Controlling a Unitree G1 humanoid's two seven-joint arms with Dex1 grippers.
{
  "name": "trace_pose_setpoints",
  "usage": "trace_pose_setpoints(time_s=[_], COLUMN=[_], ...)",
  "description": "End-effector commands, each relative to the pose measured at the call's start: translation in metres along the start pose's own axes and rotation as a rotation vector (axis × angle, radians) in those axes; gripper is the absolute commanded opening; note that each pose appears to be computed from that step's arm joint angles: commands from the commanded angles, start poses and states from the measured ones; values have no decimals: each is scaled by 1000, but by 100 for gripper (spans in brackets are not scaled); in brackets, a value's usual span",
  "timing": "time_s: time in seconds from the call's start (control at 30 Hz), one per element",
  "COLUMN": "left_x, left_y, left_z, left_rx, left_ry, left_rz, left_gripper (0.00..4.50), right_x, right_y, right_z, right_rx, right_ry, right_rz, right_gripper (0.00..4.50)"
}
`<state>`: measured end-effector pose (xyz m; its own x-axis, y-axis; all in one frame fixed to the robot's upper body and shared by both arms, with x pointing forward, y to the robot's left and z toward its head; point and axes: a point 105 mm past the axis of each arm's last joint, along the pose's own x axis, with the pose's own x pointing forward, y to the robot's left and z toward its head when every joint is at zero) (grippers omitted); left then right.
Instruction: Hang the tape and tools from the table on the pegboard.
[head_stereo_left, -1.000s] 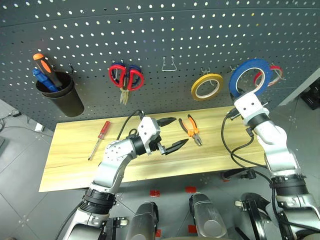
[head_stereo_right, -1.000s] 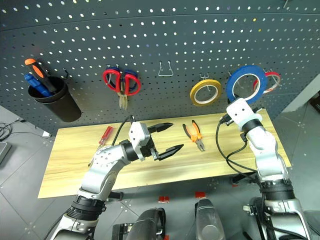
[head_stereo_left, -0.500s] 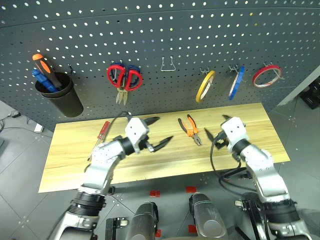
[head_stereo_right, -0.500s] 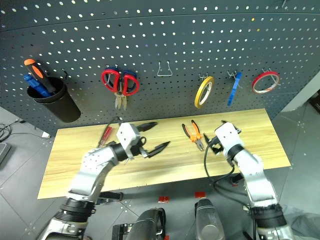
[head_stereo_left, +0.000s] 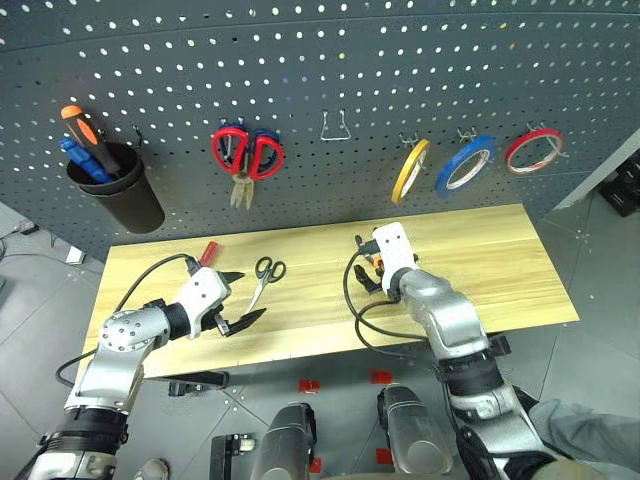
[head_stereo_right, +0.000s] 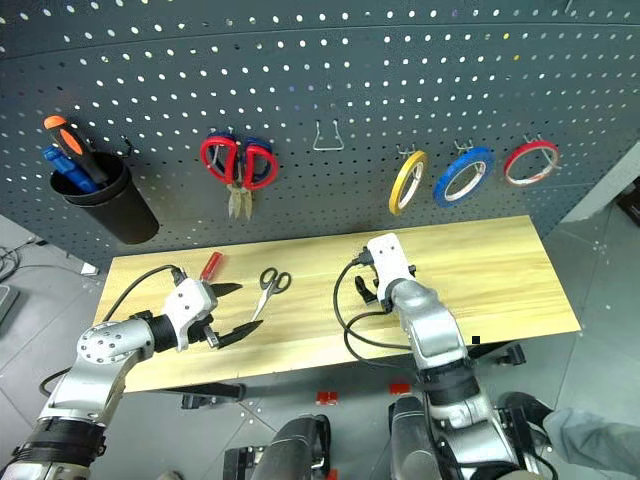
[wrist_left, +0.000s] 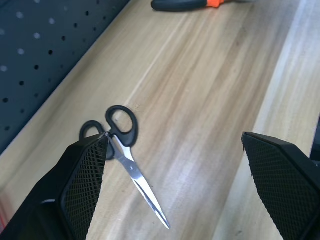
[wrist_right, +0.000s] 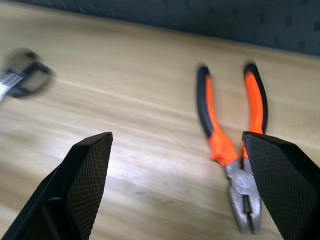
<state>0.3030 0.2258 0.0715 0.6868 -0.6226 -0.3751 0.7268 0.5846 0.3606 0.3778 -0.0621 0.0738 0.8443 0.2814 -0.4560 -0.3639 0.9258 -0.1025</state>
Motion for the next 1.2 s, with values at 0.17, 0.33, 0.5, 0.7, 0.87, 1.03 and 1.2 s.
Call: trace_pose_setpoints(time_s=[0.17,0.33,0.5,0.7,0.87,1.03,1.2], left_x=[-2,0,2,4,6,6,2], left_y=[-1,0,0,0,-3,-6,-5], left_z=[18,27,32,35,36,33,31], left_rx=[0,-1,-5,-9,-13,-34,-41], left_ry=[-55,-76,-88,-95,-104,-112,-122], left_rz=[22,27,26,28,28,34,59], left_gripper=[450,450,450,450,450,450,450], right_x=[35,46,53,59,60,61,63], right_y=[-8,-11,-17,-14,-14,-12,-9], right_z=[10,10,4,-10,-20,-30,-27], right_rx=[2,20,-13,16,26,-12,-50], right_ry=[22,48,70,153,201,218,179], right_rz=[-9,-3,-20,3,4,0,-13], right_gripper=[443,443,443,443,443,361,230])
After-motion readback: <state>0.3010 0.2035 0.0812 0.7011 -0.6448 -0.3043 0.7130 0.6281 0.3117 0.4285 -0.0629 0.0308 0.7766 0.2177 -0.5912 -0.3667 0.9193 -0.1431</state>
